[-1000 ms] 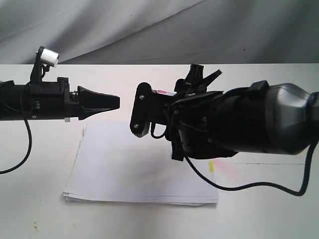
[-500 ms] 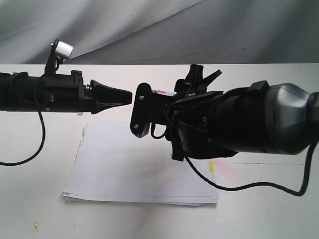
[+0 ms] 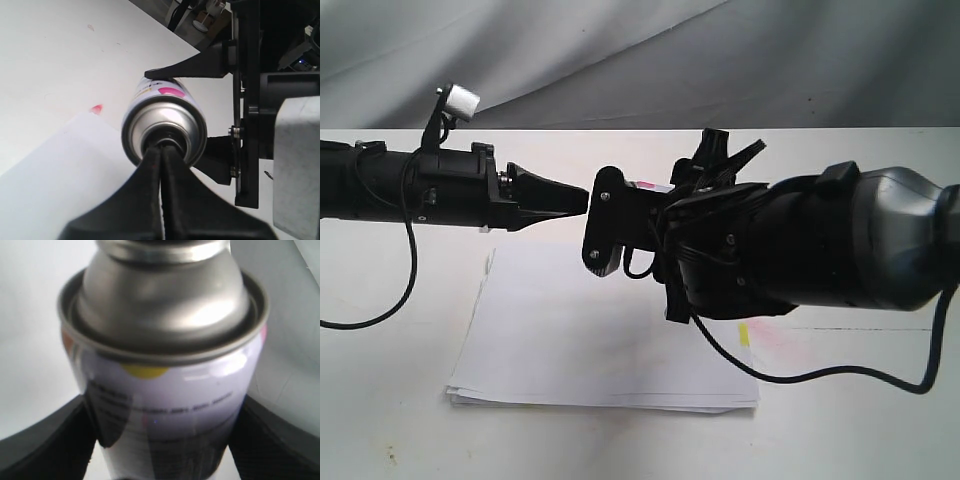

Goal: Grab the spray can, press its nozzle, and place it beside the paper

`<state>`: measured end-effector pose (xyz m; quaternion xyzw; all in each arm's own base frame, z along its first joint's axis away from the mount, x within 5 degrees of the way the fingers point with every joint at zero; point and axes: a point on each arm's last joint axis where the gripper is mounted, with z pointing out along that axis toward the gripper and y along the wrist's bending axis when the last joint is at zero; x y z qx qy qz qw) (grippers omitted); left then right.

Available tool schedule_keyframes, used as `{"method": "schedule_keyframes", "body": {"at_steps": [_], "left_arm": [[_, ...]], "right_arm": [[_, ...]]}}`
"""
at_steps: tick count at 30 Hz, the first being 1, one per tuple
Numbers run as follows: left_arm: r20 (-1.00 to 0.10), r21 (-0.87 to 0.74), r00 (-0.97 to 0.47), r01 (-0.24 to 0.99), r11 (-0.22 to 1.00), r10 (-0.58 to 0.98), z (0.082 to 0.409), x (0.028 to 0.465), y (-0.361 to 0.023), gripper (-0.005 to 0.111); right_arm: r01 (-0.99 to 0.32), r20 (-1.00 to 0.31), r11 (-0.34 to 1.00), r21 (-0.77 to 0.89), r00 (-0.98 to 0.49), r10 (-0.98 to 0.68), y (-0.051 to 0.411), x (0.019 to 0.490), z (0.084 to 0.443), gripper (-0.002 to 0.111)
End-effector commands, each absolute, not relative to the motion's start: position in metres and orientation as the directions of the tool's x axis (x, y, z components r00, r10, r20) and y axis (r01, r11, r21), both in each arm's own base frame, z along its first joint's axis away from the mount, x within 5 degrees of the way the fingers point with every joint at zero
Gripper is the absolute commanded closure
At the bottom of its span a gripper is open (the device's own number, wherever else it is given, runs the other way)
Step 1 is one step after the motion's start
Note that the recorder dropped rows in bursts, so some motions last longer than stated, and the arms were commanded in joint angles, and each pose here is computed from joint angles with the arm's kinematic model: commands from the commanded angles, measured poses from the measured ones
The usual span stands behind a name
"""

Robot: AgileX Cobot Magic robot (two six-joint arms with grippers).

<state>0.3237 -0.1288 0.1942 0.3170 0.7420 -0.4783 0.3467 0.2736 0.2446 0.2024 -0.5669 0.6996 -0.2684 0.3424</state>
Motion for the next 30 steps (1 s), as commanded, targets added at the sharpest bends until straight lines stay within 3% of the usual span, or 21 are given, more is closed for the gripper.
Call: {"method": "schedule_keyframes", "body": {"at_steps": [1,30], "left_arm": [[-0.817,-0.494,-0.562,0.799,0.344,0.132,0.195,0.325,-0.131,0.107],[-0.813,-0.465,-0.554,0.803,0.373,0.179,0.191,0.321,-0.15,0.107]], "right_arm": [[-0.588,-0.164,0.196,-0.785,-0.109,-0.98,0.244,0.274,0.209,0.108],[-0.607,-0.179,0.179,-0.774,-0.06,-0.982,0.249,0.274,0.208,0.108]]}}
